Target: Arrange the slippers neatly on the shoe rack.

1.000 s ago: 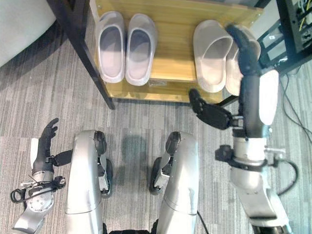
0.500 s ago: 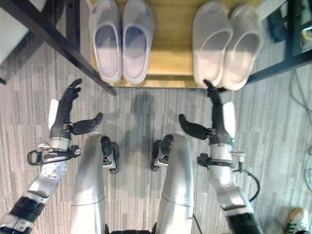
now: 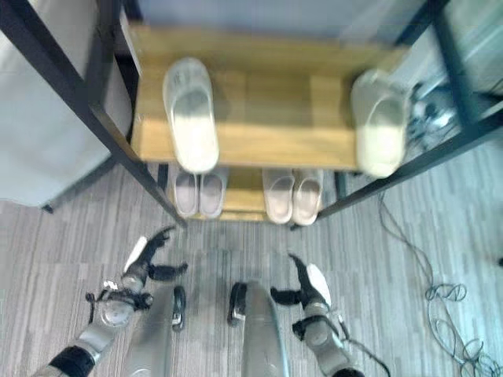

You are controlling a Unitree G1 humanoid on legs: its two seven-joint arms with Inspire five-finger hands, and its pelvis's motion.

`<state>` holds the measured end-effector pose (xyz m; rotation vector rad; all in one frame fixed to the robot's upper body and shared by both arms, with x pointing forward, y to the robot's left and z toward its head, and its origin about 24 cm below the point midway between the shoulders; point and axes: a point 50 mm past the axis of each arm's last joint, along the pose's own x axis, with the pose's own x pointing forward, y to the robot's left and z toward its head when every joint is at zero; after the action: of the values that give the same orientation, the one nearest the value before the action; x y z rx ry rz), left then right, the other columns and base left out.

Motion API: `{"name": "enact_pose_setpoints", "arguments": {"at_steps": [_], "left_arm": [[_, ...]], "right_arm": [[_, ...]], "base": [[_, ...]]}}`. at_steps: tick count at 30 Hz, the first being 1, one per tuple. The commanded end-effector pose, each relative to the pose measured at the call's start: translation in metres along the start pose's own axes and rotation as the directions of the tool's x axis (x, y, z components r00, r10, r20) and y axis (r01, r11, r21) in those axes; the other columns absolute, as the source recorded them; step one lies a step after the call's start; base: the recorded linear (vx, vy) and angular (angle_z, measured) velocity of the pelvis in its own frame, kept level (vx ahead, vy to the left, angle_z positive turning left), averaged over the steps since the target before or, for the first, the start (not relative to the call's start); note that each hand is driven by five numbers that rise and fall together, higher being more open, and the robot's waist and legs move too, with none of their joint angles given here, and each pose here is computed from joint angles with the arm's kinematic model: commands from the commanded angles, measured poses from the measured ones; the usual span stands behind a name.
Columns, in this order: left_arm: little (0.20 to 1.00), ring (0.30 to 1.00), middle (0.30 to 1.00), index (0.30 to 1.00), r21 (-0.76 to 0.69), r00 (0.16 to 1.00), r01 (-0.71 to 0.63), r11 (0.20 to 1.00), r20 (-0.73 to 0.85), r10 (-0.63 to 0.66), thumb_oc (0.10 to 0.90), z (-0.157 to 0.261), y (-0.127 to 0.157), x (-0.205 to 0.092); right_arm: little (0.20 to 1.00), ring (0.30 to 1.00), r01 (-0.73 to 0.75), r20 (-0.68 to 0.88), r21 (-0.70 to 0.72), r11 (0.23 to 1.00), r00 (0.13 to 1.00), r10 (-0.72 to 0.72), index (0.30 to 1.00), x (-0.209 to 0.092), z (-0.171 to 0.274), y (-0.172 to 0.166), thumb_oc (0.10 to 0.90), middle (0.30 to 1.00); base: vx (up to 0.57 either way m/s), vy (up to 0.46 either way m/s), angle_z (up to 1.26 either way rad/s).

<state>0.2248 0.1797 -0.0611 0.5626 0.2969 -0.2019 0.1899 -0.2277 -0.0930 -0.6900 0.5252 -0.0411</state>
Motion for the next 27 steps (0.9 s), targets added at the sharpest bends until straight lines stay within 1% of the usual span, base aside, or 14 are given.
{"name": "enact_pose_setpoints", "arguments": {"at_steps": [1,3,5,10,13,14,15,18,22,23,24,25,26,27], "left_arm": [[0.900,0.900,0.900,0.900,0.033,0.995,0.092,0.995,0.043,-0.094,0.800,0.003,-0.022,-0.006],[0.900,0.900,0.900,0.900,0.070,0.989,0.140,0.988,-0.056,-0.136,0.800,-0.017,-0.035,-0.012],[0.900,0.900,0.900,0.900,0.081,0.984,0.157,0.984,-0.094,-0.150,0.800,-0.023,-0.040,-0.014],[0.900,0.900,0.900,0.900,0.029,0.984,0.156,0.987,-0.085,-0.154,0.800,-0.022,-0.045,-0.017],[0.900,0.900,0.900,0.900,0.069,0.972,0.233,0.970,-0.057,-0.229,0.800,-0.019,-0.049,-0.022],[0.900,0.900,0.900,0.900,0.177,0.953,0.289,0.941,0.044,-0.301,0.800,-0.003,-0.042,-0.024],[0.900,0.900,0.900,0.900,0.178,0.952,0.290,0.940,0.041,-0.302,0.800,-0.003,-0.042,-0.024],[0.900,0.900,0.900,0.900,0.211,0.938,0.263,0.941,0.174,-0.301,0.800,0.021,-0.009,-0.036],[0.900,0.900,0.900,0.900,0.223,0.927,0.231,0.947,0.246,-0.284,0.800,0.037,0.013,-0.047],[0.900,0.900,0.900,0.900,0.233,0.922,0.213,0.949,0.273,-0.274,0.800,0.043,0.019,-0.050],[0.900,0.900,0.900,0.900,0.364,0.899,0.161,0.917,0.329,-0.288,0.800,0.061,0.037,-0.058],[0.900,0.900,0.900,0.900,0.364,0.900,0.161,0.917,0.328,-0.288,0.800,0.061,0.037,-0.059],[0.900,0.900,0.900,0.900,0.401,0.888,0.062,0.914,0.397,-0.234,0.800,0.079,0.058,-0.067],[0.900,0.900,0.900,0.900,0.400,0.890,0.063,0.914,0.393,-0.233,0.800,0.078,0.058,-0.069]], "right_arm": [[0.900,0.900,0.024,-0.072,-0.008,1.000,0.997,-0.025,0.900,-0.004,-0.021,-0.011,0.800,0.900],[0.900,0.900,-0.022,-0.165,-0.007,1.000,0.986,0.020,0.900,-0.009,-0.037,0.001,0.800,0.900],[0.900,0.900,-0.043,-0.196,0.002,0.999,0.980,0.043,0.900,-0.012,-0.041,0.008,0.800,0.900],[0.900,0.900,-0.097,-0.269,0.026,0.995,0.958,0.101,0.900,-0.023,-0.055,0.022,0.800,0.900],[0.900,0.900,-0.124,-0.334,0.035,0.992,0.934,0.129,0.900,-0.033,-0.069,0.027,0.800,0.900],[0.900,0.900,-0.117,-0.362,0.040,0.992,0.924,0.123,0.900,-0.033,-0.074,0.023,0.800,0.900],[0.900,0.900,-0.118,-0.363,0.041,0.992,0.923,0.125,0.900,-0.034,-0.074,0.024,0.800,0.900],[0.900,0.900,-0.127,-0.409,0.027,0.992,0.904,0.127,0.900,-0.039,-0.083,0.022,0.800,0.900],[0.900,0.900,-0.139,-0.420,0.009,0.990,0.898,0.130,0.900,-0.038,-0.085,0.020,0.800,0.900],[0.900,0.900,-0.138,-0.426,0.005,0.990,0.896,0.127,0.900,-0.038,-0.086,0.019,0.800,0.900],[0.900,0.900,-0.138,-0.438,0.012,0.990,0.890,0.129,0.900,-0.042,-0.089,0.019,0.800,0.900],[0.900,0.900,-0.139,-0.438,0.012,0.990,0.890,0.130,0.900,-0.042,-0.089,0.019,0.800,0.900],[0.900,0.900,-0.152,-0.452,-0.002,0.988,0.882,0.135,0.900,-0.046,-0.094,0.020,0.800,0.900],[0.900,0.900,-0.156,-0.451,-0.003,0.988,0.882,0.138,0.900,-0.046,-0.094,0.021,0.800,0.900]], "base": [[0.24,-0.014,-0.08],[0.21,-0.028,-0.03],[0.15,-0.034,0.02],[0.13,-0.030,-0.01],[0.05,-0.014,-0.07],[0.05,-0.012,-0.05],[0.02,0.002,-0.04],[0.00,0.000,0.00],[0.03,-0.002,0.06],[0.00,0.000,0.00],[0.00,0.000,0.00],[-0.03,-0.017,0.06],[-0.01,-0.015,0.12],[-0.04,-0.021,0.15]]}}
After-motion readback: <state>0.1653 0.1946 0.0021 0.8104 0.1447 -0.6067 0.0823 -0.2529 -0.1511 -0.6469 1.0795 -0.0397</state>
